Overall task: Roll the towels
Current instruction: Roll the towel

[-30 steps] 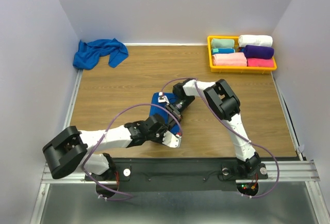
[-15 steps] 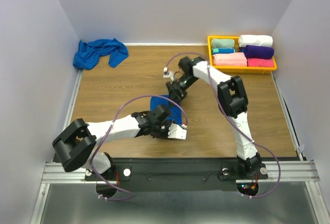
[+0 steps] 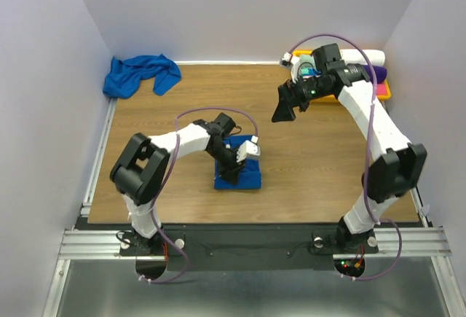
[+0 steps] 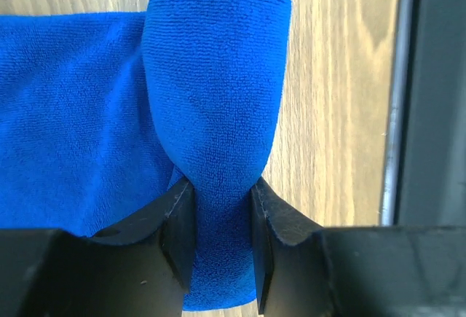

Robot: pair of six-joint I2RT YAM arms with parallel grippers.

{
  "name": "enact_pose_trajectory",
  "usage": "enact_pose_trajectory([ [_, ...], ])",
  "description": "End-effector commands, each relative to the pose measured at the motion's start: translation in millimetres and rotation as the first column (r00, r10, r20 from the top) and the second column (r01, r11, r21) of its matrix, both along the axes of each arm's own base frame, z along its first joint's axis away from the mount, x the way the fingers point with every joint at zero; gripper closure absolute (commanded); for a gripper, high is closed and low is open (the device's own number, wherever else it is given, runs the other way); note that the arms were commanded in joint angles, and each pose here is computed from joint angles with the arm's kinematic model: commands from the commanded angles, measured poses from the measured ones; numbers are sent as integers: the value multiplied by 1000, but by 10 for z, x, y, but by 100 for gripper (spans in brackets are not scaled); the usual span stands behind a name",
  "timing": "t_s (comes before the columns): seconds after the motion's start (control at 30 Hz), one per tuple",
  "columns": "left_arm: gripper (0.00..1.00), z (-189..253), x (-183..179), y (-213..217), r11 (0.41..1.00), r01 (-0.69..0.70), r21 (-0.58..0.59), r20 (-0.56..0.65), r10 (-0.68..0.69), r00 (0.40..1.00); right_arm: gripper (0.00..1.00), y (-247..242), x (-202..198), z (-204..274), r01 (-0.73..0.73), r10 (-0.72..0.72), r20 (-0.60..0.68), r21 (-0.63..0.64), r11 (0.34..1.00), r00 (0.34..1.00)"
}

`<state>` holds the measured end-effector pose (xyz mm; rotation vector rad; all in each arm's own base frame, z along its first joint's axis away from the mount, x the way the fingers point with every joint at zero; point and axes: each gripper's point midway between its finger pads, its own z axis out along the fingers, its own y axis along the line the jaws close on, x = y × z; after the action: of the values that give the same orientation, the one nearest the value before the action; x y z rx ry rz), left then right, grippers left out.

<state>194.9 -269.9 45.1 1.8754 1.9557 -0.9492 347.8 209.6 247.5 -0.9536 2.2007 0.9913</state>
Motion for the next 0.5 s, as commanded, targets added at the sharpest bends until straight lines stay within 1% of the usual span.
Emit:
enact_pose_trajectory([
  [0.0,68,-61,-166,127,1000,16,18,-246,-11,969,0,-20,-142,8,-2,4,81,-24,1000,997],
  [0.07,68,-148,-107,209,1000,-6,30,-308,15,951,0,-80,-237,52,1,5,136,-45,999,991],
  [0.1,68,-119,-78,197,1000,-8,24,-331,16,944,0,-142,-295,-129,-2,15,133,-94,996,991],
  [0.13,68,-140,-34,206,1000,-16,26,-342,24,939,0,-169,-330,-188,-2,19,143,-116,993,989],
  [0.17,68,-209,-11,222,999,-20,33,-366,31,930,0,-173,-377,-133,-2,25,188,-118,993,982],
  [0.2,68,-183,97,214,999,-44,17,-369,47,928,0,-148,-441,-174,-16,41,194,-127,992,980],
  [0.23,68,-187,91,240,998,-50,27,-396,56,916,0,-148,-482,-177,-14,43,214,-137,991,976],
  [0.27,67,-197,115,249,998,-52,27,-406,58,912,0,-130,-570,-293,-23,53,202,-151,988,978],
  [0.3,67,-234,179,254,998,-62,25,-421,67,905,0,2,-646,-211,-49,87,263,-146,988,961],
  [0.33,67,-242,168,272,997,-63,34,-442,72,894,0,11,-637,-244,-28,84,299,-187,982,951],
  [0.37,66,-290,180,279,997,-68,44,-459,81,885,0,184,-773,-336,-79,145,318,-210,974,937],
  [0.47,65,-332,248,296,995,-77,67,-458,99,883,0,332,-839,-512,-95,205,358,-301,949,911],
])
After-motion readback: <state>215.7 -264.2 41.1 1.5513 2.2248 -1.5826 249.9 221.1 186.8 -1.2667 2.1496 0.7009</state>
